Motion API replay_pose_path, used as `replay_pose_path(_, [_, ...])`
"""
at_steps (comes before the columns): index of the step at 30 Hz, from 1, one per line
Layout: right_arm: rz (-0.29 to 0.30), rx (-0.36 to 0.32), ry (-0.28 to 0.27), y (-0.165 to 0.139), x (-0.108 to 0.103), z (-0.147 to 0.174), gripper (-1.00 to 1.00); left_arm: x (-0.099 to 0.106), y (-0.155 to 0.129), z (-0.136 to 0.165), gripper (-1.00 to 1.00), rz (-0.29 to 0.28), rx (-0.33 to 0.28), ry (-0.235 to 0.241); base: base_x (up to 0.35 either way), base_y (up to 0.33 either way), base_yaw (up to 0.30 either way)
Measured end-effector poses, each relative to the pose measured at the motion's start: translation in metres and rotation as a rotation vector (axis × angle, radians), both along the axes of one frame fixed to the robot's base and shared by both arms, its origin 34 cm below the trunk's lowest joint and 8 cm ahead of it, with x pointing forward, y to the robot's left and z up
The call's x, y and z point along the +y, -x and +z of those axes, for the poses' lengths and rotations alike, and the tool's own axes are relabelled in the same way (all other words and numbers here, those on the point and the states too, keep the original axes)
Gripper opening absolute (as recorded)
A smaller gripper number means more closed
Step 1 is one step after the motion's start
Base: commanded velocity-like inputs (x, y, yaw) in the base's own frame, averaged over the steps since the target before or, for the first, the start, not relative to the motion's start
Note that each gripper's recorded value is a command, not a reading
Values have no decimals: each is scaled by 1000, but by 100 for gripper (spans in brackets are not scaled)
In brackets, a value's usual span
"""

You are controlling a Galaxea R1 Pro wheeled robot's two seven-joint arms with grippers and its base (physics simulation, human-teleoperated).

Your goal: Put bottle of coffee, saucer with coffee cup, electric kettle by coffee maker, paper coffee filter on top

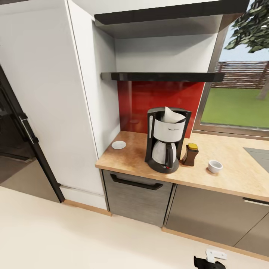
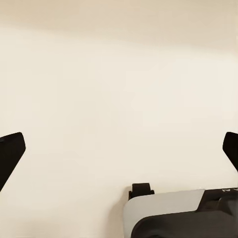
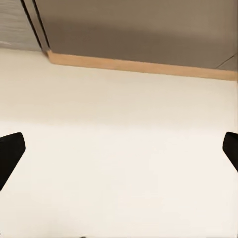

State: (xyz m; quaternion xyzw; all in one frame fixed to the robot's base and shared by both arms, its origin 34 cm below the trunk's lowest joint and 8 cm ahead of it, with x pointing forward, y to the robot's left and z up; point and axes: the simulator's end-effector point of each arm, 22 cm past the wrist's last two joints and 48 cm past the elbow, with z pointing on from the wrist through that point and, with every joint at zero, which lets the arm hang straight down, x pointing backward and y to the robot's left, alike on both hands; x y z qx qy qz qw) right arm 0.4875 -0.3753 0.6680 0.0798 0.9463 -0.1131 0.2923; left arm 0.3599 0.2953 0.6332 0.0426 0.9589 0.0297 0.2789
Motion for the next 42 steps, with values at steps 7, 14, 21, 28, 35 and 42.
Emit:
replay_pose_path(7, [-2,21,-18,8,19,-7,100,0,0,0,100,0,0,1,0,64,0])
replay_pose_path(14, [-1,31,-30,12,26,-11,100,0,0,0,100,1,0,1,0,69,0])
replay_pose_path(21, [4,45,-49,18,35,-15,100,-2,0,0,100,-1,0,3,17,268,0])
replay_pose_path(28, [4,46,-53,19,36,-16,100,-3,0,0,100,-3,0,3,171,265,0])
replay_pose_path(35, [6,48,-56,20,37,-16,100,-3,0,0,100,-2,0,3,234,235,-151])
replay_pose_path(42, [7,48,-56,20,38,-16,100,-3,0,0,100,-2,-1,4,172,266,-250])
